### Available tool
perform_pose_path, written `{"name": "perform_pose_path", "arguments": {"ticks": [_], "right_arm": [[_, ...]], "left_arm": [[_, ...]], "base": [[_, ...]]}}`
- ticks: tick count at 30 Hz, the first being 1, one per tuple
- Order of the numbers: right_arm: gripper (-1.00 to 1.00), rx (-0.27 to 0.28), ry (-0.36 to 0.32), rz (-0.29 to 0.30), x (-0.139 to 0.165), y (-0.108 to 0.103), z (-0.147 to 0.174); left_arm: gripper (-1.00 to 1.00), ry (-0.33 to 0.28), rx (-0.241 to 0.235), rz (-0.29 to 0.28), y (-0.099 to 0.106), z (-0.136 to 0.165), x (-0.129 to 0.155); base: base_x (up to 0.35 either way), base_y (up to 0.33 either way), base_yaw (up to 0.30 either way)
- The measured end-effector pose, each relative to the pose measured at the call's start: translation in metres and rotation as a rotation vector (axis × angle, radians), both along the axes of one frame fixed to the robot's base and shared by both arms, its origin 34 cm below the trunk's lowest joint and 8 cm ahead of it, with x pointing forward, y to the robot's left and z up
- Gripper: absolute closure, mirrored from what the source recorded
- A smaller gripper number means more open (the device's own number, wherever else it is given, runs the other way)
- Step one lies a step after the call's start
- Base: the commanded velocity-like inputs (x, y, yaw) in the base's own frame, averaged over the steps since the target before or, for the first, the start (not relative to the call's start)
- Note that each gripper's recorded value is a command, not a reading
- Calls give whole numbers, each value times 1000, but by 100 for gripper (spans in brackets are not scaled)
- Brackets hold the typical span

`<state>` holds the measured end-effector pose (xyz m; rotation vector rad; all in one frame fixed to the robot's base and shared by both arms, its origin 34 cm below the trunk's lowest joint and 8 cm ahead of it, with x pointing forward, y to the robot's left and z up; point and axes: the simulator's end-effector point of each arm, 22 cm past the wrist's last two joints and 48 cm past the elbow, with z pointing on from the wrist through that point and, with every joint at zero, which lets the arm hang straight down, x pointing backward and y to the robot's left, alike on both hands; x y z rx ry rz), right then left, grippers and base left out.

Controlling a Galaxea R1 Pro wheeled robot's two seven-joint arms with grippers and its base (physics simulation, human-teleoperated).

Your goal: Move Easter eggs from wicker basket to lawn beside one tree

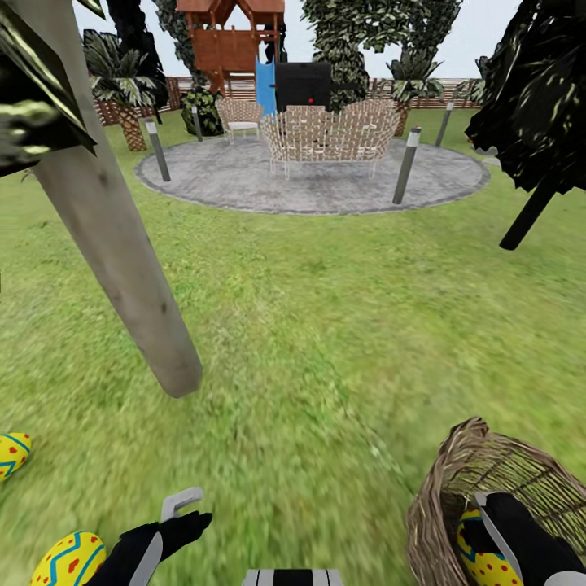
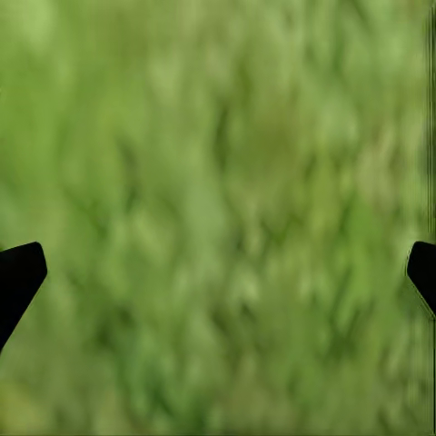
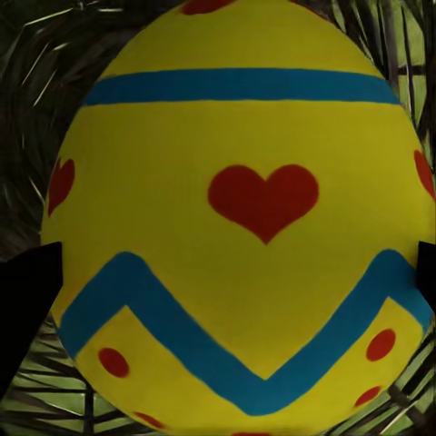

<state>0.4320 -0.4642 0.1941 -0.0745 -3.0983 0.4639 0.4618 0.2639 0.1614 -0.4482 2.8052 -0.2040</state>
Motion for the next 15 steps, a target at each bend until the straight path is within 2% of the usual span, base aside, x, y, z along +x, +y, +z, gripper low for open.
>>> {"name": "perform_pose_path", "arguments": {"ticks": [15], "right_arm": [[100,2,-61,3,18,1,23]], "left_arm": [[-100,-61,-5,0,-3,25,20]], "base": [[0,0,0]]}}
